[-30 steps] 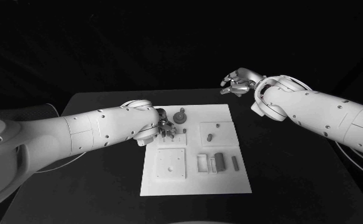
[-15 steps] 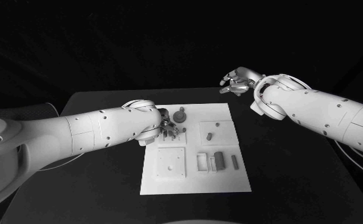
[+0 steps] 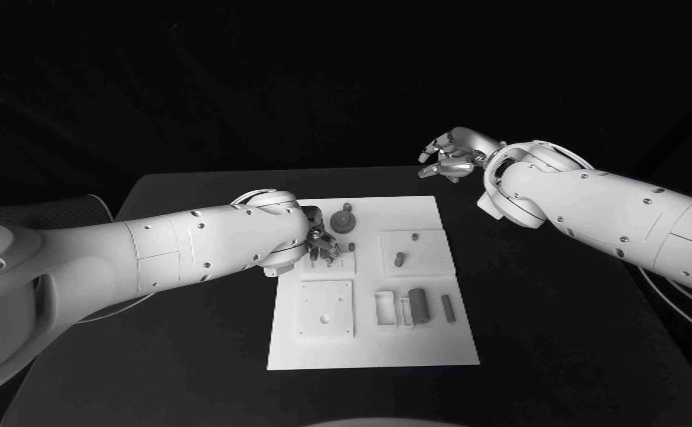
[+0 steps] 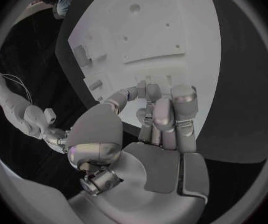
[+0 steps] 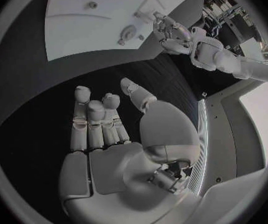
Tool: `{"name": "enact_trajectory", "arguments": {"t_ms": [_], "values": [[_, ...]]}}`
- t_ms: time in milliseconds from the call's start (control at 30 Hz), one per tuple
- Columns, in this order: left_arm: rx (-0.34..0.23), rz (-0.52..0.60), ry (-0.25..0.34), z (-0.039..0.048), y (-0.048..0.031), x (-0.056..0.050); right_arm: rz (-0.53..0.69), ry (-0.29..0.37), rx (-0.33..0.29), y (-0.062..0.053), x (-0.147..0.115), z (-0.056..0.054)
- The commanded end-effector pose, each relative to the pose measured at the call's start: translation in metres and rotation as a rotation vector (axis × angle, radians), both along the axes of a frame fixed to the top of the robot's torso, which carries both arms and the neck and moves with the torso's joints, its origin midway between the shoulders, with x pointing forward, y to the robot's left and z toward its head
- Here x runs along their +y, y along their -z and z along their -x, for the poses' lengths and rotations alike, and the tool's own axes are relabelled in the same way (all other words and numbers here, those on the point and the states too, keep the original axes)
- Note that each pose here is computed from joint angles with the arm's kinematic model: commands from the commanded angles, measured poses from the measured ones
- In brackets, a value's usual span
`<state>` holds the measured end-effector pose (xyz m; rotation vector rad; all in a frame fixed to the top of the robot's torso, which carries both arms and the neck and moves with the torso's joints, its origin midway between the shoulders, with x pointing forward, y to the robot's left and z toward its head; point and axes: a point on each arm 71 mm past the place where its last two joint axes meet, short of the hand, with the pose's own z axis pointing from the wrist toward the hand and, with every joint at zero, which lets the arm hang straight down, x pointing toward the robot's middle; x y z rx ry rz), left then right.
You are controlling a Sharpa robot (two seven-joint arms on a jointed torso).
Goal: Assemble the parts on the task board
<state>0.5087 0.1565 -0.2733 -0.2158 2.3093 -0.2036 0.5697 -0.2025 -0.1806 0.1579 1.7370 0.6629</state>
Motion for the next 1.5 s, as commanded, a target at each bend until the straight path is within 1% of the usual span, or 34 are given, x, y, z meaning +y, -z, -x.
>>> {"name": "enact_trajectory", "arguments": {"t_ms": [33,267,833,1100,1500], "values": [[-0.002,-0.024,0.025,0.0009,0.0007,-0.0017,0.009,-0.013,0.007,0.0004,0.0015,0.0005],[0.003,-0.026,0.026,0.0022,0.0031,-0.0018,0.014,-0.018,0.005,0.0003,0.0025,0.0007],[0.007,-0.026,0.025,0.0029,0.0061,-0.0021,0.015,-0.019,0.006,0.0004,0.0026,0.0010],[0.006,-0.030,0.031,0.0032,0.0069,-0.0048,0.014,-0.020,0.005,0.0003,0.0035,0.0010],[0.002,-0.039,0.025,0.0023,0.0088,-0.0015,0.016,-0.019,0.006,0.0004,0.0026,0.0010]]}}
